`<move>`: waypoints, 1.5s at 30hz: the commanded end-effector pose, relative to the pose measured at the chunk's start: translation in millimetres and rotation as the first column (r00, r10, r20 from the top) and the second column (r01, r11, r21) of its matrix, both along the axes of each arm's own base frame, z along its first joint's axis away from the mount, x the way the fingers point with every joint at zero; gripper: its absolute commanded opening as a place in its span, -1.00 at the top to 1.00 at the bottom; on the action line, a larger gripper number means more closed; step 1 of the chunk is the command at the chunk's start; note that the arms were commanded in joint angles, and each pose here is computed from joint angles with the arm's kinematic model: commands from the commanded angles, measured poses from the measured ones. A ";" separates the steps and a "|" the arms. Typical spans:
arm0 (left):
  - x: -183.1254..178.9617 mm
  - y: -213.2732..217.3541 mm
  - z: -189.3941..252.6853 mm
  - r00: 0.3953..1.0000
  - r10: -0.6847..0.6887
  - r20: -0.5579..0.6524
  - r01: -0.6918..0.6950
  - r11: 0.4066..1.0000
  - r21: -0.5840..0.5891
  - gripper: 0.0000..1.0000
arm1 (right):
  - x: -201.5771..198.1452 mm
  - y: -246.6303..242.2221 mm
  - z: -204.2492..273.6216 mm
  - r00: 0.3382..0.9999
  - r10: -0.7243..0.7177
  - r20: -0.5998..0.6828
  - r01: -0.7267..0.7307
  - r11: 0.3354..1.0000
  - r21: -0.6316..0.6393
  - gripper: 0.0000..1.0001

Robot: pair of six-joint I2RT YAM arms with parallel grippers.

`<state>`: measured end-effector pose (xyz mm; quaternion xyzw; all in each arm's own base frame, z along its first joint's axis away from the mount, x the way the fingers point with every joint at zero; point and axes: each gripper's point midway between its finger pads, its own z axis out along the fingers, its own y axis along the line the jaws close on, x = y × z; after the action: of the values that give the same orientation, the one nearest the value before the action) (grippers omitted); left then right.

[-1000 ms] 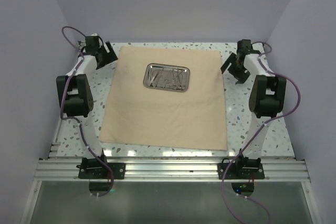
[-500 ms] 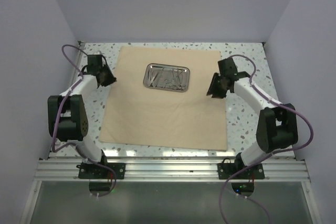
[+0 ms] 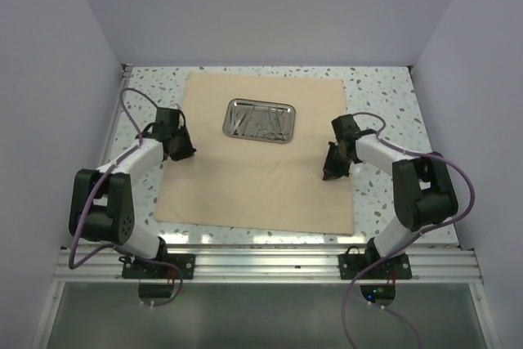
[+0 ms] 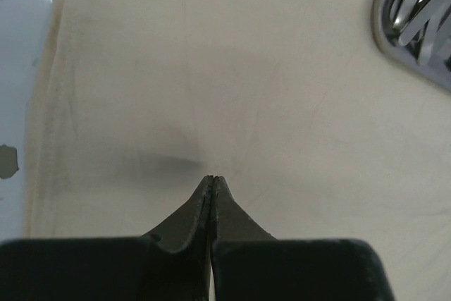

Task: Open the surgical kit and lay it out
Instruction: Smooth out the surgical kit at the center of the board.

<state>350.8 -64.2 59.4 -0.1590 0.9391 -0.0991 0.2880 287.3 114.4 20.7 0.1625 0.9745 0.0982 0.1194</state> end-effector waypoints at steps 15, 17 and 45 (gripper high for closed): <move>-81.6 -7.5 -22.1 0.996 -0.018 -0.085 0.014 0.999 -0.046 1.00 | -69.3 -88.1 -32.6 0.945 -0.229 -0.232 0.165 0.950 -0.265 1.00; -81.2 -10.1 -20.9 0.995 -0.016 -0.101 0.010 0.998 -0.060 1.00 | -55.9 -91.5 -31.1 0.945 -0.230 -0.231 0.173 0.955 -0.240 1.00; 168.5 -128.4 65.9 0.955 -0.206 0.215 0.216 0.976 -0.022 -0.40 | 44.4 6.2 171.2 0.937 0.126 0.326 -0.110 0.992 -0.065 -0.91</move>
<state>485.9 -170.0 103.2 -0.0730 0.9239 -0.1653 0.3373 342.9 121.5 197.1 0.0892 0.9435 0.1170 0.2969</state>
